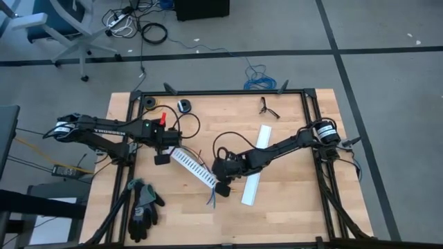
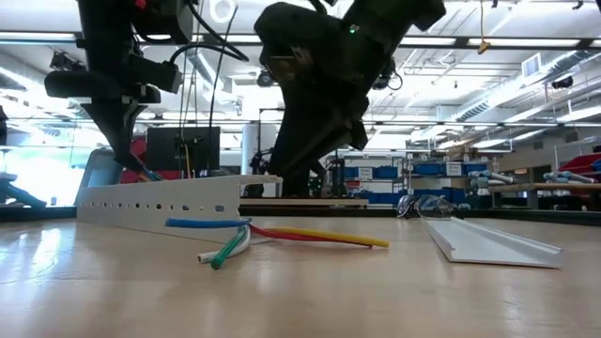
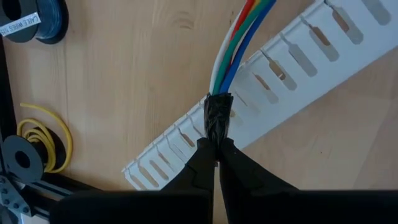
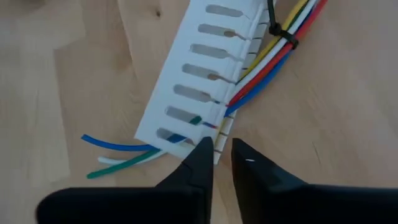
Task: Ziptie cables
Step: Put the ziptied cables into the cable duct
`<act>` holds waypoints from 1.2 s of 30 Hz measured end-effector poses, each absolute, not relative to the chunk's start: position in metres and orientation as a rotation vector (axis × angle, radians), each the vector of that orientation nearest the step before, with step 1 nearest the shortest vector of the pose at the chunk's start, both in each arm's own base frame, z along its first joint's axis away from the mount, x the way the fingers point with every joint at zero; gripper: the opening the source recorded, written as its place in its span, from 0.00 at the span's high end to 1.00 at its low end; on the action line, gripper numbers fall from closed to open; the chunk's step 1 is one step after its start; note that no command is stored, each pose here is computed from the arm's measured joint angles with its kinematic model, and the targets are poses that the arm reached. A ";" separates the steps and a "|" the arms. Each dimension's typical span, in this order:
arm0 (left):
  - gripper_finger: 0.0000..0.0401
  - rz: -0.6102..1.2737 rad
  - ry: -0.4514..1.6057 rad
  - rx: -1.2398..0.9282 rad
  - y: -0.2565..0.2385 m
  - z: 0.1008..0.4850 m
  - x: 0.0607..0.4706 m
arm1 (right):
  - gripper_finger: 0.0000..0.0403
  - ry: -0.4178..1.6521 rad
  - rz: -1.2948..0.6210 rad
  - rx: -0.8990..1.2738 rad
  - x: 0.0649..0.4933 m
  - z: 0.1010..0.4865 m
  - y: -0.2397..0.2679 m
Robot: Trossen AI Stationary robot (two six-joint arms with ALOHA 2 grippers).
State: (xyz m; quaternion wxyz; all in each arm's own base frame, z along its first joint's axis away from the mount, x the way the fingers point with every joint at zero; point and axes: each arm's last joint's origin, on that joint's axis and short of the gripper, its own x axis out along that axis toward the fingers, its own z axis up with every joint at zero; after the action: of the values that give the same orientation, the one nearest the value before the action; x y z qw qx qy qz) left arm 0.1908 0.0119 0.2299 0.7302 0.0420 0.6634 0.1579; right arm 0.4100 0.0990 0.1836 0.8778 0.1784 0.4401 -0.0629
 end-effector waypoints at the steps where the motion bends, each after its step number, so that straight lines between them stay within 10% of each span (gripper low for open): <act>1: 0.95 0.348 1.458 0.092 0.012 0.230 0.191 | 0.85 0.919 -0.125 0.382 0.411 0.184 0.097; 17: 0.95 0.333 1.433 0.102 0.012 0.230 0.194 | 0.64 0.912 -0.005 0.610 0.424 0.182 0.060; 36: 0.95 0.329 1.404 0.103 0.012 0.230 0.197 | 0.76 0.825 0.155 0.764 0.421 0.166 0.056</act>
State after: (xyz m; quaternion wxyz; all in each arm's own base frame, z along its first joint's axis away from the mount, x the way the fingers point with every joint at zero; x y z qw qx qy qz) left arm 0.1968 0.0119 0.2304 0.7500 0.0471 0.6423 0.1506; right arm 0.4214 0.0557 0.1662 0.8432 0.3619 0.3909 0.0732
